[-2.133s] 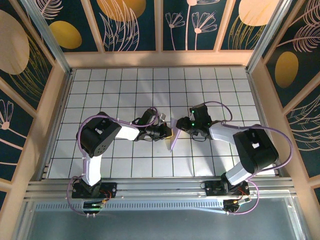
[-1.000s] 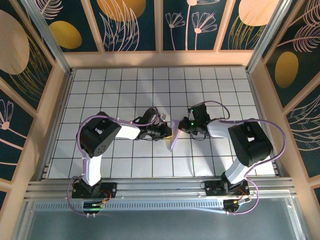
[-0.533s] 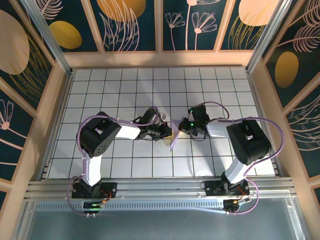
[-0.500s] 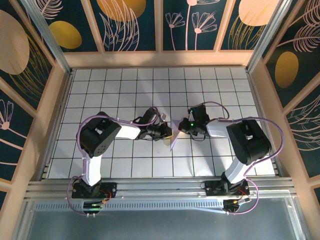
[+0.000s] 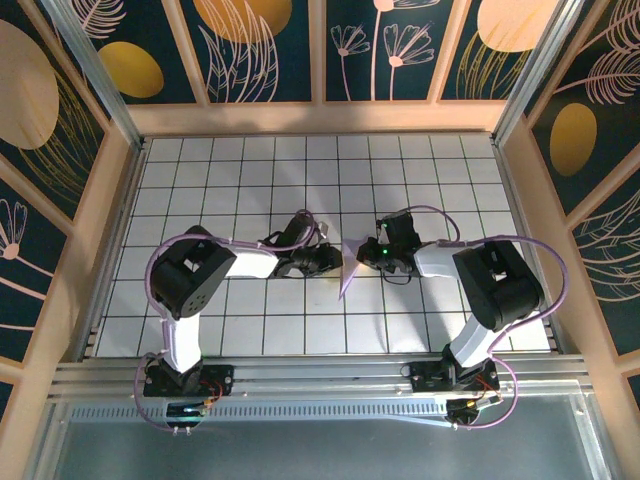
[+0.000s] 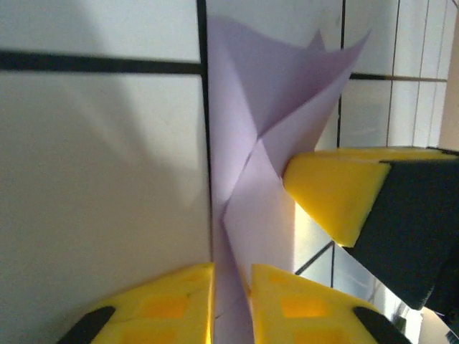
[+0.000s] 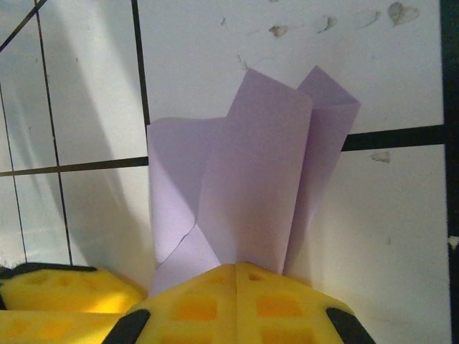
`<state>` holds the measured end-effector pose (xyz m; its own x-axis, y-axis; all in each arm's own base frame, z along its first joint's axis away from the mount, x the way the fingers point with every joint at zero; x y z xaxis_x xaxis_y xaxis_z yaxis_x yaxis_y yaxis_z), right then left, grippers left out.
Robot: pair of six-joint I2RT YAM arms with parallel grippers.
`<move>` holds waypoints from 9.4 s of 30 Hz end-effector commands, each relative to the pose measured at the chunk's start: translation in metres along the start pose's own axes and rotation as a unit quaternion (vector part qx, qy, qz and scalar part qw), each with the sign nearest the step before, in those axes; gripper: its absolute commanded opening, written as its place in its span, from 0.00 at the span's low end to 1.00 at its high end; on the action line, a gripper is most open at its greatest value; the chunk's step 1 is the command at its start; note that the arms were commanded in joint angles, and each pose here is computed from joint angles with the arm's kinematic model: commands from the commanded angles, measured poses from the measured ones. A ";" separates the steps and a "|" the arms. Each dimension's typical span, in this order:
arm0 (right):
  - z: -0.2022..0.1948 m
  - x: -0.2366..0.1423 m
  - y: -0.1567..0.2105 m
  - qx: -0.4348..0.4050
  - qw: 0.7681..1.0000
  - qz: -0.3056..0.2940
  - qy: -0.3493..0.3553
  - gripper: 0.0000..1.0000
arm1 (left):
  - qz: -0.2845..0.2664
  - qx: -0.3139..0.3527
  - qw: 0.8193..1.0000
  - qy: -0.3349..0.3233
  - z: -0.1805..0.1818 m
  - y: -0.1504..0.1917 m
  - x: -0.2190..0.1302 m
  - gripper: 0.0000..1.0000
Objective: Fold a paper plane with a square sheet of paper (fold left side to right side)
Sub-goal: Fold the wing for the fifth time at the center of the table.
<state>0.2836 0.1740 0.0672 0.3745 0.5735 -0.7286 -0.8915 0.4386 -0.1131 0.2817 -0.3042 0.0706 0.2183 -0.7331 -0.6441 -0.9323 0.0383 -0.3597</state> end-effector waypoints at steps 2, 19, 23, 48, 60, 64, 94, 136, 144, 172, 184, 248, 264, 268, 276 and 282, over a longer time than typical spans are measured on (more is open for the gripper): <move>-0.039 0.002 0.020 0.020 0.997 0.029 0.075 0.00 | -0.020 0.013 0.999 -0.041 -0.002 -0.005 -0.025 0.24; -0.034 0.001 0.021 0.013 0.997 0.028 0.067 0.00 | 0.062 0.028 0.995 0.071 -0.058 0.020 -0.025 0.01; -0.034 0.001 0.022 0.012 0.997 0.028 0.068 0.00 | 0.068 0.023 0.996 0.055 -0.052 0.022 -0.015 0.00; -0.035 0.002 0.022 0.009 0.997 0.030 0.074 0.00 | 0.115 0.003 0.993 0.024 -0.022 0.046 0.010 0.00; -0.033 0.001 0.020 0.007 0.997 0.029 0.075 0.00 | 0.123 0.004 0.992 0.012 -0.020 0.052 0.013 0.00; -0.024 -0.001 0.016 -0.001 0.998 0.023 0.061 0.00 | 0.127 0.008 0.992 -0.010 -0.017 0.054 0.014 0.00; 0.020 -0.009 0.033 -0.051 0.997 0.033 -0.053 0.00 | 0.127 0.027 0.986 -0.108 -0.003 0.056 0.011 0.00; -0.017 -0.001 -0.043 -0.025 0.999 -0.017 -0.020 0.00 | 0.147 0.025 0.980 -0.131 0.007 0.065 0.010 0.00; -0.024 -0.003 -0.072 -0.015 0.999 -0.033 -0.009 0.00 | 0.146 0.026 0.980 -0.131 0.006 0.064 0.010 0.00; 0.015 -0.043 0.016 0.023 0.994 0.051 -0.089 0.00 | 0.133 0.030 0.982 -0.130 0.002 0.059 0.008 0.00; 0.020 -0.018 0.036 0.029 0.992 0.081 -0.088 0.00 | 0.129 0.029 0.983 -0.128 0.001 0.057 0.008 0.00; -0.044 0.011 0.054 0.035 0.990 0.108 0.079 0.00 | 0.114 -0.013 0.993 0.012 -0.024 0.064 -0.004 0.01; -0.047 0.012 0.055 0.034 0.990 0.109 0.086 0.00 | 0.114 -0.015 0.993 0.002 -0.020 0.067 -0.006 0.00; -0.048 0.012 0.055 0.035 0.990 0.109 0.087 0.00 | 0.114 -0.014 0.993 -0.001 -0.019 0.068 -0.006 0.00; -0.048 0.012 0.055 0.035 0.989 0.110 0.089 0.00 | 0.116 -0.013 0.993 -0.001 -0.018 0.070 -0.006 0.00; -0.048 0.013 0.055 0.035 0.989 0.111 0.090 0.00 | 0.120 -0.013 0.993 -0.001 -0.017 0.071 -0.006 0.00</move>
<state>0.2519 0.1927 0.0619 0.2117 0.6963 -0.6858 -0.9452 0.3242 0.0375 0.2129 -0.3155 0.0662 0.0009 -0.7222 -0.6917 -0.9584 0.1967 -0.2066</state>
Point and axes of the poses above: each hand's point on the last joint's axis, 136 mm out from that joint toward the fingers, its own x axis out along the fingers, its own z axis along the line the jaws close on, y = z × x, the point moved 7 cm from there along -x, back along the fingers, and after that the axes turned 15 degrees about x, right-handed, at the moved point
